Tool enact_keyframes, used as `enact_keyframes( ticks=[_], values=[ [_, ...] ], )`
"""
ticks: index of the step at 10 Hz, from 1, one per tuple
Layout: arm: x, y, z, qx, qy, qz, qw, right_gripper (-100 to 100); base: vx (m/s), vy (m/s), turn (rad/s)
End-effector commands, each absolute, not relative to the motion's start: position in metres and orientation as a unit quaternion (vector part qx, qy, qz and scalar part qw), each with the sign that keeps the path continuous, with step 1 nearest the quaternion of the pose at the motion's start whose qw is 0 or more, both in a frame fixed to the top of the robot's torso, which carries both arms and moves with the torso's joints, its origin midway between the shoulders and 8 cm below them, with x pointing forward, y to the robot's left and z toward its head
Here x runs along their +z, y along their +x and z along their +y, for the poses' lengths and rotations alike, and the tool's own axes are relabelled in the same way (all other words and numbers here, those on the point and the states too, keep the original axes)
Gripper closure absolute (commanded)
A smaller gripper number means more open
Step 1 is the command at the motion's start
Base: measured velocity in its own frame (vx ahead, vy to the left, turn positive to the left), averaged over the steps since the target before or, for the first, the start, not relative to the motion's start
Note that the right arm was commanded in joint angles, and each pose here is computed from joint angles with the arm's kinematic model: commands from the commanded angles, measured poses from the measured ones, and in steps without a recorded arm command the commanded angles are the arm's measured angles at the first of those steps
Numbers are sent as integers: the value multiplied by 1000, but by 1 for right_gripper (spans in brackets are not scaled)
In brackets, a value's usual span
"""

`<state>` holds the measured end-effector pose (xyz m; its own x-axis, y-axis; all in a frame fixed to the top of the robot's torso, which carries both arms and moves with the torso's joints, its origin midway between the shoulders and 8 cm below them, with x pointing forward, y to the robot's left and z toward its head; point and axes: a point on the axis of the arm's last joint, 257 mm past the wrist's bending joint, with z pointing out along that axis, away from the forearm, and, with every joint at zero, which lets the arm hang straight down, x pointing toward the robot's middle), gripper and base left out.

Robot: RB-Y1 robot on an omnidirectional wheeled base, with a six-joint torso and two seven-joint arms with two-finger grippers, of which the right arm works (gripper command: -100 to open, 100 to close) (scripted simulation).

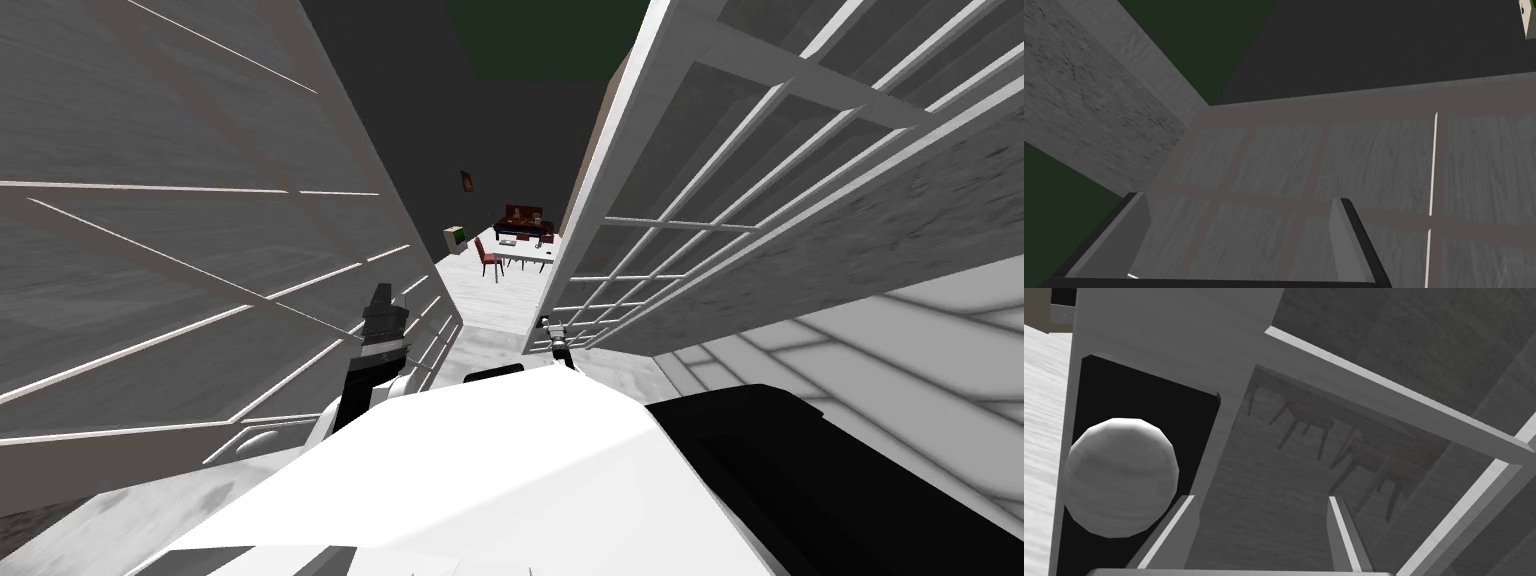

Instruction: Pull the door open

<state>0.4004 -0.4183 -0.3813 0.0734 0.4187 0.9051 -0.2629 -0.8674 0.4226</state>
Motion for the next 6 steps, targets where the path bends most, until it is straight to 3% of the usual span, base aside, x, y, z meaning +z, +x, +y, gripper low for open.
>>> enact_keyframes(
  ticks=[1,4,6],
  values=[
    [-375,412,-401,693,680,41,235,-100,-108,-49,234],
    [-376,414,-403,694,682,20,230,-100,-103,-47,151],
    [-377,416,-403,695,682,9,227,-100,-37,-14,33]
  ],
)
